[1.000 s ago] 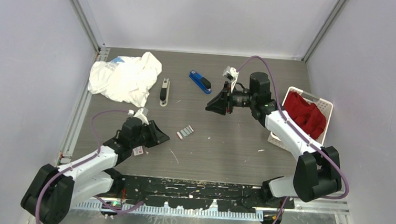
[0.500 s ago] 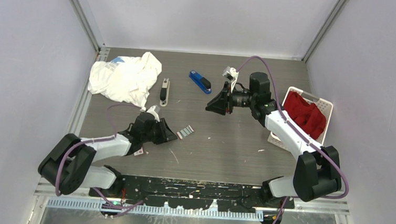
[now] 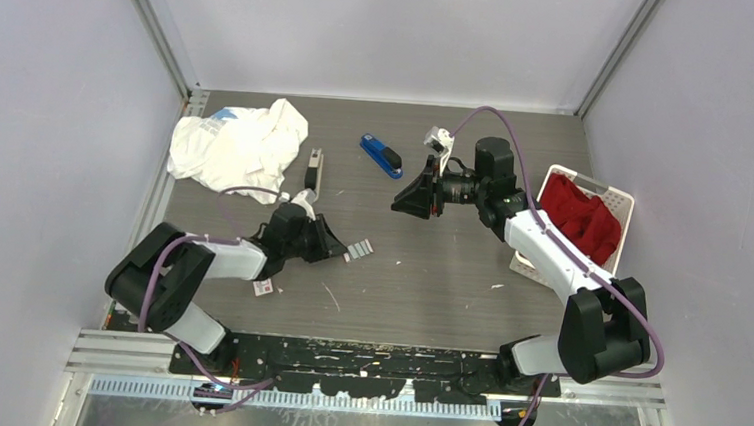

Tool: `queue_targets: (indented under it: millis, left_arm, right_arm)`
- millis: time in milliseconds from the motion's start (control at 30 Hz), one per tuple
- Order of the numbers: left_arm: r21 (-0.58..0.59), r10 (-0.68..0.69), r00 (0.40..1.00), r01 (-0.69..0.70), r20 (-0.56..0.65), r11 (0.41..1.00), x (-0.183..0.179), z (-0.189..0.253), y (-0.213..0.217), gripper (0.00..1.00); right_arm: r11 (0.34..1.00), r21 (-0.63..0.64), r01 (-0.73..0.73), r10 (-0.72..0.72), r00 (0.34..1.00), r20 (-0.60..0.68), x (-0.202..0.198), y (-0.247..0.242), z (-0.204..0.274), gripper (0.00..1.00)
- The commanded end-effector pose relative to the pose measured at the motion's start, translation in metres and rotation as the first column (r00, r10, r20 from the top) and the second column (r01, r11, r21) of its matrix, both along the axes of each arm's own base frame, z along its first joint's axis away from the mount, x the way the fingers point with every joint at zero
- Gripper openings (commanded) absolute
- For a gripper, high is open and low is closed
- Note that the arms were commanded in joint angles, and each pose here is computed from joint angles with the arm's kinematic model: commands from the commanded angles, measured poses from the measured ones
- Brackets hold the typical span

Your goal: Unload the staples from the stapler

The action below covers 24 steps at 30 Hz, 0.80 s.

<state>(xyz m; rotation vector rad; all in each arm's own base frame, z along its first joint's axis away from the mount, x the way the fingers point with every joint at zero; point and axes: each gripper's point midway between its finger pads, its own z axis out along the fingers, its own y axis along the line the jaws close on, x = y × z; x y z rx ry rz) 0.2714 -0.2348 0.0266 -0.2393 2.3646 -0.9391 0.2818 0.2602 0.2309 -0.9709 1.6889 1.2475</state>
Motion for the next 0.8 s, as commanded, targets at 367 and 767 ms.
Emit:
queue_targets:
  millis: [367,767]
  left_arm:
    - [-0.009,-0.108,0.993,0.109,0.044,0.994,0.01,0.008,-0.042,0.23]
    - [0.037,-0.105,0.99,0.102,0.095,0.994,0.009,0.027,-0.041,0.35]
  right_arm:
    - [1.0,0.018,-0.016,0.016,0.999,0.03,0.001,0.002,0.006,0.34]
    - [1.0,0.021,-0.018,0.018,0.999,0.039,-0.001,0.001,0.009,0.34]
